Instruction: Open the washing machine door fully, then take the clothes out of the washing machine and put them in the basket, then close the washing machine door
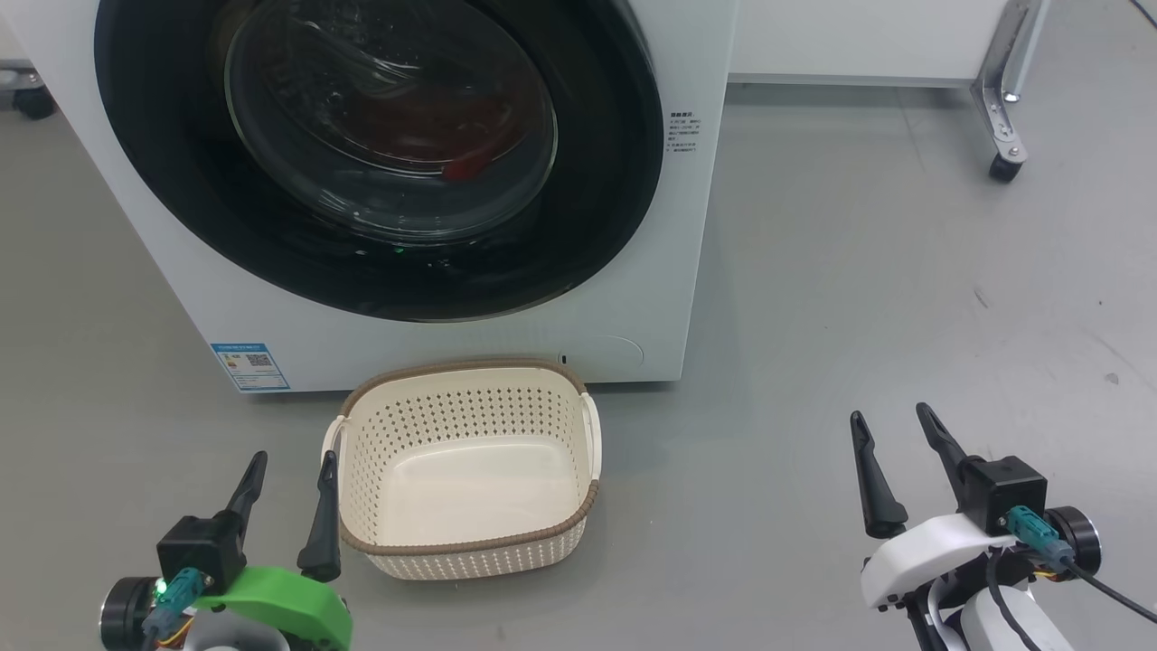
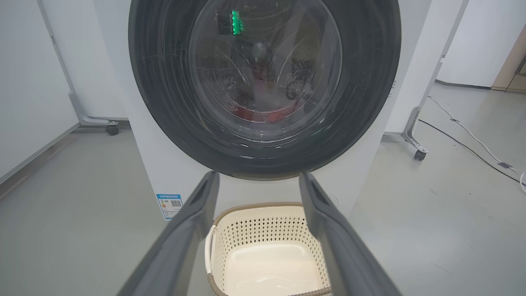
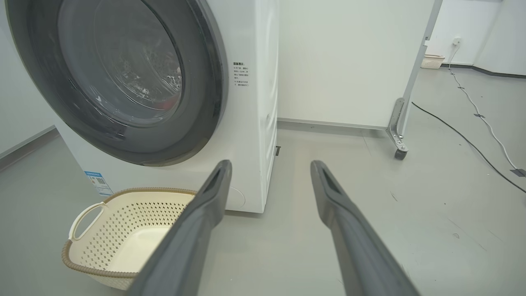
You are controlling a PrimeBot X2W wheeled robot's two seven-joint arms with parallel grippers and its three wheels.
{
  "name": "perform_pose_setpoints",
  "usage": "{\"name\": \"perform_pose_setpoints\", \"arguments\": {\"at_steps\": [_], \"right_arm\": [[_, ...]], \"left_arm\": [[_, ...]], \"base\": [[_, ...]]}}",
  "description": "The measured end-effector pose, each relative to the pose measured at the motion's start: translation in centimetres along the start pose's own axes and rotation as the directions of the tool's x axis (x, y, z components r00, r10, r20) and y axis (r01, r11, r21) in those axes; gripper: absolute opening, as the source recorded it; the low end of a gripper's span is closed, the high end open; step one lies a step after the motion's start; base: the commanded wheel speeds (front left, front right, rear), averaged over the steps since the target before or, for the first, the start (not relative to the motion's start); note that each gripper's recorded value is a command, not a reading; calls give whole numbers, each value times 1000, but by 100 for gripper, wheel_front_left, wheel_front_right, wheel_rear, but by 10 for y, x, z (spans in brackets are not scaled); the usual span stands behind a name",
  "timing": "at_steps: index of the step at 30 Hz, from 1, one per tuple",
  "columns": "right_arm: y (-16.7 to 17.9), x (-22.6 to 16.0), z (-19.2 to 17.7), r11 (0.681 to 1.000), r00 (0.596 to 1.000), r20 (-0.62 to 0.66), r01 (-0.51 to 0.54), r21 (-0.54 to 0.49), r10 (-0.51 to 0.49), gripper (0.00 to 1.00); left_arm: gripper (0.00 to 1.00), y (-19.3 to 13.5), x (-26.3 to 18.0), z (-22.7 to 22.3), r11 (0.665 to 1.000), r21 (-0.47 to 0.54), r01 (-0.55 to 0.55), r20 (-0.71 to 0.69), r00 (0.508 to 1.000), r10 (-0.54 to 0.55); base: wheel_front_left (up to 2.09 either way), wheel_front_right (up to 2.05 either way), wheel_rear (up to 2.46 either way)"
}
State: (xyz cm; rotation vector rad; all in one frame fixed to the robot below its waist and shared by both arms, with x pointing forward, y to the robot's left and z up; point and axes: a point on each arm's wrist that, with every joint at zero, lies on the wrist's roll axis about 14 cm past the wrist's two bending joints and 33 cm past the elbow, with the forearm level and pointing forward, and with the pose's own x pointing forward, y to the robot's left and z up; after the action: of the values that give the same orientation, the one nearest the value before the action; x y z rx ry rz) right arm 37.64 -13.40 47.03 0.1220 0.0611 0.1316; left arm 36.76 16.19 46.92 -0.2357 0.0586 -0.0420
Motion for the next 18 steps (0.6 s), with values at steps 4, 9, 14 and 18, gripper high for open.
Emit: {"name": "perform_pose_setpoints", "arguments": {"at_steps": [4,9,14,18], "right_arm": [[0,0,0,1000,1000,0,2,4,-2,100],[-1,0,1,1000,1000,3,7,8,-7,100],[0,1,4,1000,1000,15,2,7,-2,41],[0,2,4,1000,1000,17,3,9,-3,0]], "left_arm": [[100,0,0,0,1000,-2,-3,-1,1000,3],[100,1,0,-1,1000,-2,-5,-2,1000,5],[100,2,0,-1,1000,-3,-9,-3,1000,9],[100,2,0,-1,1000,2,-9,-4,1000,9]], "base": [[0,0,0],[0,0,0],[0,0,0],[0,0,0]]}}
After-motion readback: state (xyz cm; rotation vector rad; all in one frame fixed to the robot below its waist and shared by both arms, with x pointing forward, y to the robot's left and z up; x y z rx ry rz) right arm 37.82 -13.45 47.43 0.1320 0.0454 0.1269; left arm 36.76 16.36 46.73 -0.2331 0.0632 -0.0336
